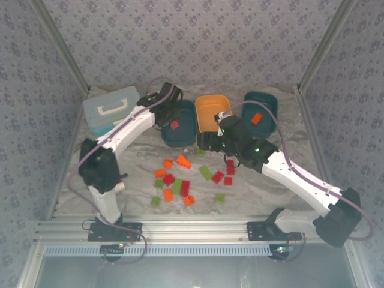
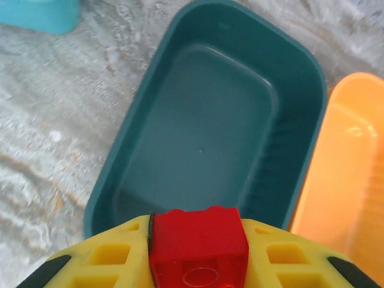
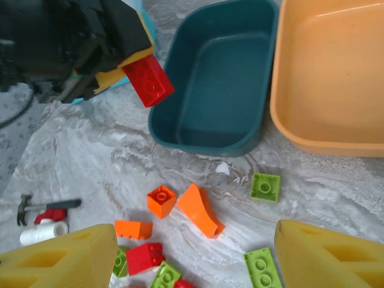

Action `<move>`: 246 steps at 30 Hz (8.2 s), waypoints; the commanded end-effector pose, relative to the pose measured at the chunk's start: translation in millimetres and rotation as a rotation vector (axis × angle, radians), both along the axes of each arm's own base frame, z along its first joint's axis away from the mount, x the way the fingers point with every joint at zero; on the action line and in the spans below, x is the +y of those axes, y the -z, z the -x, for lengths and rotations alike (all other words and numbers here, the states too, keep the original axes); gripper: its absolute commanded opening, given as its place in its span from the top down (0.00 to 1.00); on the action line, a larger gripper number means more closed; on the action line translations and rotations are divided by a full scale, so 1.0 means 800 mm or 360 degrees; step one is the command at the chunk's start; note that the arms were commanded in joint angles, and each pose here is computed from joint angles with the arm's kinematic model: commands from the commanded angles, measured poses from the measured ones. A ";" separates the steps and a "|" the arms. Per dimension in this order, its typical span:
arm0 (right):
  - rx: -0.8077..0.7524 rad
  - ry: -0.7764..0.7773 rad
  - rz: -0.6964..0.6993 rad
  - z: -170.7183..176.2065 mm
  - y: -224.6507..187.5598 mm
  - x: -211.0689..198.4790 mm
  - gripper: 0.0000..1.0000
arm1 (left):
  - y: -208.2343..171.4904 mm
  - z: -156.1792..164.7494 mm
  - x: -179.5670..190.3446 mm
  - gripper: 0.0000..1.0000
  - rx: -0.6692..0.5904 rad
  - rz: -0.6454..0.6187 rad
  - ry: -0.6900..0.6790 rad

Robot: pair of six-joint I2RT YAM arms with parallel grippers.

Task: Sort the legos into containers by color

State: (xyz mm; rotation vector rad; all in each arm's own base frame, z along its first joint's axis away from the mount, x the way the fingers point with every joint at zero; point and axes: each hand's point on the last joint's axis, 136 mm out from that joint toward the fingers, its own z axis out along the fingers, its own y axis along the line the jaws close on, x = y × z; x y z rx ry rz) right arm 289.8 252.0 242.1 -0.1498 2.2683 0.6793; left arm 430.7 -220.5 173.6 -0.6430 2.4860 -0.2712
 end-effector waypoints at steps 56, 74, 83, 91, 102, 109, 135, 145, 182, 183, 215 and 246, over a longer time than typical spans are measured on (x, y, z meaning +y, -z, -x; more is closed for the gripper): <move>0.1014 0.0400 0.0584 0.188 0.260 -0.075 0.24 | -0.081 0.229 0.018 0.01 -0.0189 0.0090 0.0851; 0.1051 0.0438 0.0579 0.190 0.287 -0.068 0.52 | -0.086 0.263 0.012 0.01 -0.0258 0.0153 0.0916; 0.0897 0.0408 0.0678 0.176 0.253 -0.068 0.73 | -0.093 0.285 0.024 0.01 -0.0296 0.0221 0.0940; 0.0608 0.0394 0.0551 0.068 0.125 -0.073 0.73 | -0.082 0.307 0.044 0.01 -0.0275 0.0306 0.0869; 0.0468 0.0459 0.0423 -0.177 0.089 -0.057 0.72 | -0.048 0.312 0.045 0.01 -0.0207 0.0328 0.0807; 0.0594 0.0511 0.0410 -0.262 0.173 -0.058 0.73 | -0.044 0.314 0.045 0.01 -0.0198 0.0342 0.0800; 0.0311 0.0407 0.0376 -0.259 0.071 -0.048 0.36 | -0.014 0.327 0.062 0.05 -0.0054 0.0313 0.0675; 0.0014 -0.0054 0.0303 -0.061 -0.022 0.010 0.33 | 0.057 0.369 0.102 0.25 0.0389 0.0152 0.0441; 0.0108 -0.0478 0.0144 0.174 0.054 0.032 0.32 | 0.187 0.401 0.085 0.46 0.0777 -0.0265 0.0720; 0.0109 -0.0475 0.0149 0.173 0.055 0.032 0.33 | 0.187 0.400 0.085 0.46 0.0769 -0.0270 0.0723; 0.0159 0.0422 0.0371 0.137 0.060 -0.134 0.36 | -0.030 0.101 -0.175 0.69 -0.0036 0.0134 0.1163; 0.0246 0.0478 0.0339 0.130 0.079 -0.143 0.36 | 0.112 -0.030 -0.221 0.70 0.0198 0.0011 0.1129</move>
